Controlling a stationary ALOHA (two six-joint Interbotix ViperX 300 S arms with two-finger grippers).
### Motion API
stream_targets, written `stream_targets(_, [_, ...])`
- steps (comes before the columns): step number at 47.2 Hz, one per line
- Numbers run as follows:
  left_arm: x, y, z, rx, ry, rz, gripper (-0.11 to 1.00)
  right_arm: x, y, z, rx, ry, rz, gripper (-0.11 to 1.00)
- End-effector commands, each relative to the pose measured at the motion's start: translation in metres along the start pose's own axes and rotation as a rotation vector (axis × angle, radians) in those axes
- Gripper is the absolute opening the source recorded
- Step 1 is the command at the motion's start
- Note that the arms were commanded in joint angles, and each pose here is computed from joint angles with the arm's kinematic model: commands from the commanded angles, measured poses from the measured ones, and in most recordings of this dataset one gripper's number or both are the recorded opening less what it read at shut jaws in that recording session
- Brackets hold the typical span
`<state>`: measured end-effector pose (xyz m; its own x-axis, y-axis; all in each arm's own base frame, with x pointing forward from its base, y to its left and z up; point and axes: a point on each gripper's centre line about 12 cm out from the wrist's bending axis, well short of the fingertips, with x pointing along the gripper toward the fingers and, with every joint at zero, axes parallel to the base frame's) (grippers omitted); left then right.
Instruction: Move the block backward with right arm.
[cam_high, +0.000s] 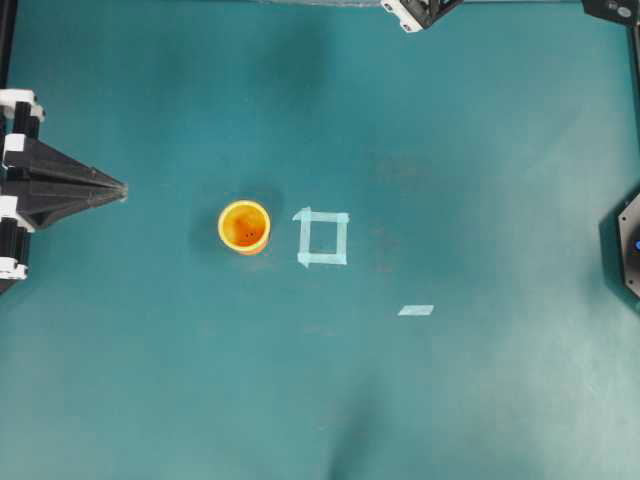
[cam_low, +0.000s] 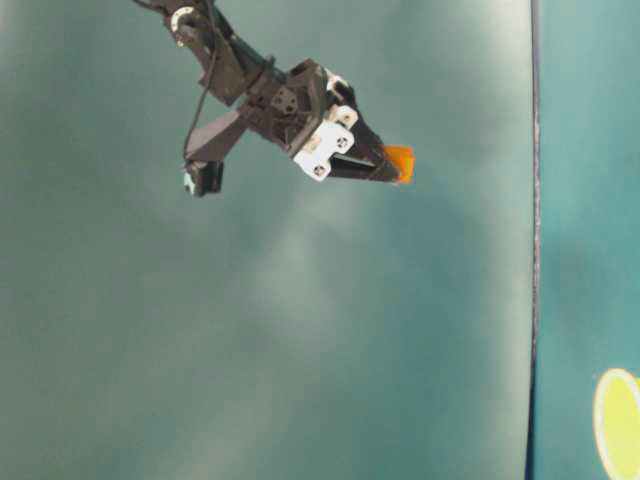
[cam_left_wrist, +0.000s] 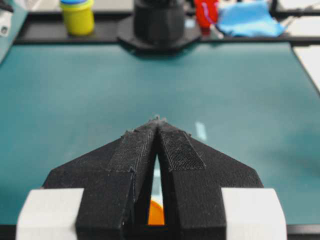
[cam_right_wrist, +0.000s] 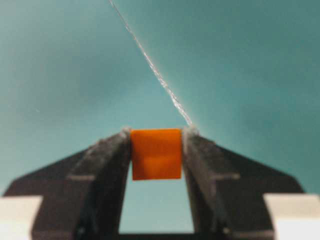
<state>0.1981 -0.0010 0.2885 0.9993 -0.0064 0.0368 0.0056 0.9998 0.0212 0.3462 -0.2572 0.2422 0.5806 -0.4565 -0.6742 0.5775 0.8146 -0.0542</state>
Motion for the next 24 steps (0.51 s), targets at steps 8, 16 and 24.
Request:
stream_targets(8, [0.0026, -0.0001, 0.0131, 0.003, -0.034, -0.002, 0.0, -0.0084, -0.0021, 0.0127, 0.004, -0.043, -0.003, 0.41])
stream_targets(16, [0.0026, -0.0001, 0.0131, 0.002, -0.034, -0.001, 0.0, -0.0084, -0.002, 0.0124, 0.006, -0.04, -0.003, 0.41])
stream_targets(24, [0.0027, 0.0002, 0.0138, 0.003, -0.035, 0.0, 0.0, -0.0082, -0.002, 0.0118, 0.006, -0.038, -0.003, 0.41])
